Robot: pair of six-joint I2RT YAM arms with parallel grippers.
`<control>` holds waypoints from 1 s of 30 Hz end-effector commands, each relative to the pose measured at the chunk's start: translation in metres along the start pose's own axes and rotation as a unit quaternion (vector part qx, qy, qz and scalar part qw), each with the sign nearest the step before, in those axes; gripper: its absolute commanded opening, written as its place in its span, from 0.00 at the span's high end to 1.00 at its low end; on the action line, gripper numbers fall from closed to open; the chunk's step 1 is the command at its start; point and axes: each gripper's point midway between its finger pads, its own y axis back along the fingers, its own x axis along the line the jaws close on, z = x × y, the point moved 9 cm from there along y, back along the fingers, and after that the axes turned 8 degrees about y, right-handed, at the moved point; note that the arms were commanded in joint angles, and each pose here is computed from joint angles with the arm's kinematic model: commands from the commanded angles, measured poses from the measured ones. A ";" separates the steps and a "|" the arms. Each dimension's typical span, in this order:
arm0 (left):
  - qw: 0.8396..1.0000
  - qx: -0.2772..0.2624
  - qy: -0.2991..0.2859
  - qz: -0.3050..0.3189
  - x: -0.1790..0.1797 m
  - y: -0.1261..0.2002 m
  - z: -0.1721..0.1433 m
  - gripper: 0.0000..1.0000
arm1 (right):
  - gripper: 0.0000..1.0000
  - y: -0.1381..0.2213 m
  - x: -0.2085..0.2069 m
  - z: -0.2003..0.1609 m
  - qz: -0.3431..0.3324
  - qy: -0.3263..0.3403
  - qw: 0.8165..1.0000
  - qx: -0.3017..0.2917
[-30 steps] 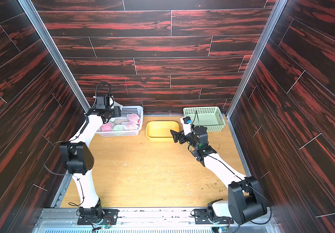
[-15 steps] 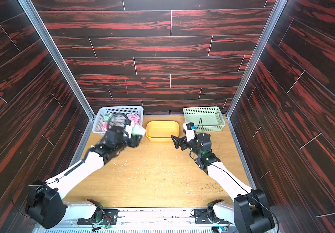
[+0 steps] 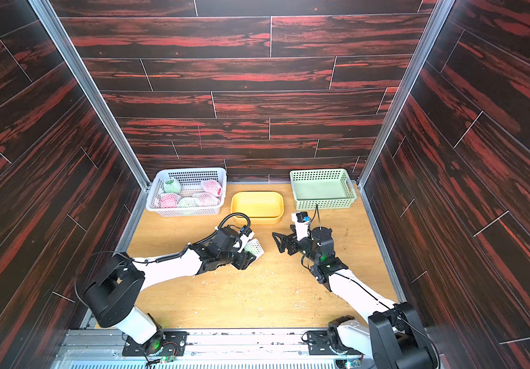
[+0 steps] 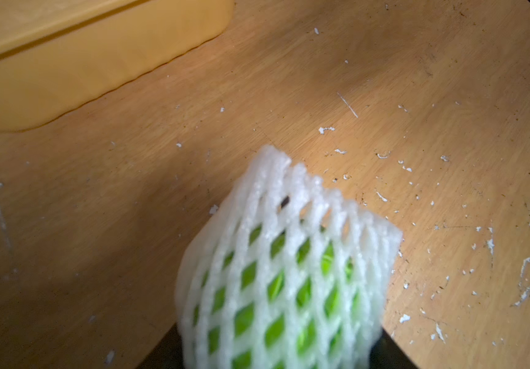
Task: Remove foam nets from apples
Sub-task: Place the apple at the center of the board.
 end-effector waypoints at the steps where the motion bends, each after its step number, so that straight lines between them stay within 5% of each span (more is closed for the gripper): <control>1: 0.999 0.003 -0.031 -0.011 -0.006 0.002 0.011 0.29 | 0.06 0.003 0.003 0.002 0.001 0.011 1.000 -0.012; 7: 0.999 0.012 -0.044 -0.006 -0.004 -0.001 0.009 0.12 | 0.06 -0.004 0.001 -0.003 0.007 0.005 1.000 0.001; 16: 0.999 -0.001 -0.032 -0.002 0.003 0.010 0.008 0.11 | 0.06 -0.012 -0.001 0.003 0.013 0.005 1.000 0.008; 22: 0.998 -0.047 0.031 -0.007 0.030 0.018 -0.002 0.09 | 0.06 -0.014 0.000 0.003 0.022 0.008 1.000 0.010; 30: 0.992 -0.077 0.063 -0.080 0.037 -0.001 -0.009 0.09 | 0.06 -0.019 -0.001 0.003 0.029 0.004 1.000 0.005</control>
